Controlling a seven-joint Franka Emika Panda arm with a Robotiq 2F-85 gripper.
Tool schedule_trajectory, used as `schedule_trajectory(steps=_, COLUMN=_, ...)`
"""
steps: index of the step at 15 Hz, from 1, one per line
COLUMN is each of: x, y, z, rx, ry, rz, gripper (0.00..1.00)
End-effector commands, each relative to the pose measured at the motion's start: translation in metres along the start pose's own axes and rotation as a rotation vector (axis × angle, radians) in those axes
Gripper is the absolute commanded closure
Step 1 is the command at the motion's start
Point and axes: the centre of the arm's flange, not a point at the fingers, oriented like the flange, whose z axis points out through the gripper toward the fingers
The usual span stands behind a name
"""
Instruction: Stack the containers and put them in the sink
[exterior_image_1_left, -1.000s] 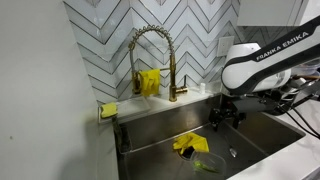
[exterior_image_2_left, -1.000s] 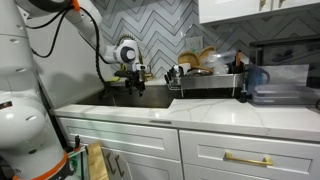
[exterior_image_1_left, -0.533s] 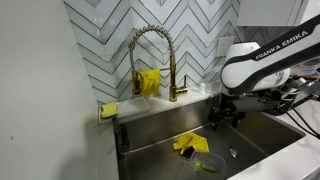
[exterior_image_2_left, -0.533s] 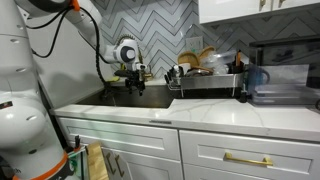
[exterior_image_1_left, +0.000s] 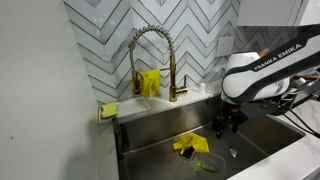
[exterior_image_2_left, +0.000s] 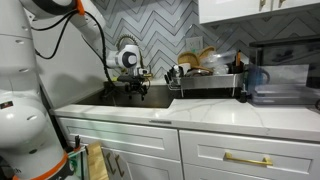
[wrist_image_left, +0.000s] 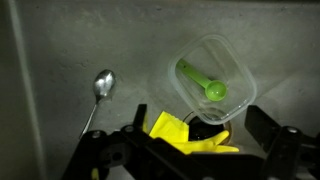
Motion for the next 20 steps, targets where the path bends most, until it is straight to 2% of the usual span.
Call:
schedule_trajectory(steps=1, x=-0.007, y=0.01, z=0.03, rx=0.0, ry=-0.003, rz=-0.111, gripper=0.0)
schedule_trajectory(steps=3, x=-0.007, y=0.014, z=0.043, rx=0.017, ry=-0.011, rz=-0.145, gripper=0.0)
schedule_trajectory(steps=4, x=-0.004, y=0.01, z=0.027, rx=0.011, ry=-0.014, rz=-0.101, gripper=0.0)
schedule_trajectory(steps=12, x=0.003, y=0.012, z=0.031, rx=0.014, ry=-0.014, rz=-0.115, gripper=0.0)
schedule_trajectory(steps=16, x=0.03, y=0.005, z=0.051, rx=0.01, ry=-0.007, rz=-0.192, gripper=0.0)
schedule_trajectory(steps=20, x=0.056, y=-0.007, z=0.076, rx=0.043, ry=-0.04, rz=-0.244, gripper=0.0)
